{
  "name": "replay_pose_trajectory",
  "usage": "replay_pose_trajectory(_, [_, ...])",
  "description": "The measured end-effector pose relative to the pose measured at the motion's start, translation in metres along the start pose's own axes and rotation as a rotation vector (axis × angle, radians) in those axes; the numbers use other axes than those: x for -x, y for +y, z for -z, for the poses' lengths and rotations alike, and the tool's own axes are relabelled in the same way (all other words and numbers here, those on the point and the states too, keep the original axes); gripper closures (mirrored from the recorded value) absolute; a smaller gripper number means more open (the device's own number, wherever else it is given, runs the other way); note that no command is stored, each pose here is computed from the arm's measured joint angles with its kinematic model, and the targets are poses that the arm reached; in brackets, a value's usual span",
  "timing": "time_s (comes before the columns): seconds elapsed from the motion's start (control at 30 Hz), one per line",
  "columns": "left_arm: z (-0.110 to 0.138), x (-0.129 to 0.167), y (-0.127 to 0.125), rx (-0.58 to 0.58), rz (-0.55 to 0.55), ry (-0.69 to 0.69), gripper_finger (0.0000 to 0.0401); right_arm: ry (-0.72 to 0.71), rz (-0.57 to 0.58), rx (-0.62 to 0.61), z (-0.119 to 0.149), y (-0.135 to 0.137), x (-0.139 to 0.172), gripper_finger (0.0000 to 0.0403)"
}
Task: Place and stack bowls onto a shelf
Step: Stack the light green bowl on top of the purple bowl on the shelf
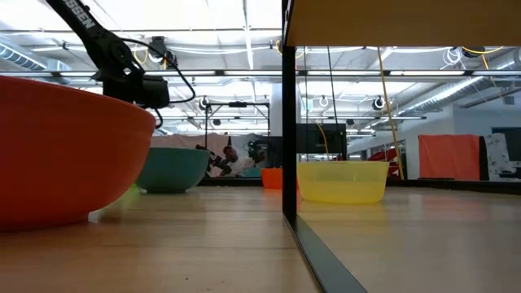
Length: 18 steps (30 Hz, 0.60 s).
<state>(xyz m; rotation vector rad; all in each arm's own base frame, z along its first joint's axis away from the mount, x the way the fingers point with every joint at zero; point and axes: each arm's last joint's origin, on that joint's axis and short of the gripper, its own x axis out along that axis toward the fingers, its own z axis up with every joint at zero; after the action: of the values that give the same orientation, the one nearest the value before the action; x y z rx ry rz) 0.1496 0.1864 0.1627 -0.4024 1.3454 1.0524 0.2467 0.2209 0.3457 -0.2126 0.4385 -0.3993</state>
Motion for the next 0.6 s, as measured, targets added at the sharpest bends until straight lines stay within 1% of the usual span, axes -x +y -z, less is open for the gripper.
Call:
replay_pose_trajectory(0.07, [-0.0001, -0.0017, -0.0009, -0.015, 0.008, 0.007, 0.0218, 0.0, 0.0, 0.002, 0.0, 0.0, 0.0, 0.0403])
replay_pose_trajectory(0.13, [-0.0003, -0.0029, -0.0012, -0.026, 0.009, 0.01, 0.023, -0.003, -0.002, 0.005, -0.0005, 0.0003, 0.0, 0.0403])
replay_pose_trajectory(0.23, [-0.0012, -0.0041, -0.0017, -0.039, 0.01, 0.007, 0.0266, -0.004, -0.003, 0.006, -0.0007, 0.0005, 0.0, 0.0403])
replay_pose_trajectory(0.5, [-0.0015, -0.0038, -0.0031, -0.093, 0.034, 0.003, 0.0383, -0.005, -0.008, 0.008, -0.0003, 0.0013, 0.0015, 0.0403])
replay_pose_trajectory(0.53, [-0.0014, -0.0038, -0.0031, -0.092, 0.033, 0.003, 0.039, -0.005, -0.008, 0.008, -0.0003, 0.0013, 0.0015, 0.0403])
replay_pose_trajectory(0.6, [-0.0011, -0.0037, -0.0032, -0.087, 0.039, 0.007, 0.039, -0.005, -0.008, 0.008, -0.0003, 0.0013, 0.0015, 0.0403])
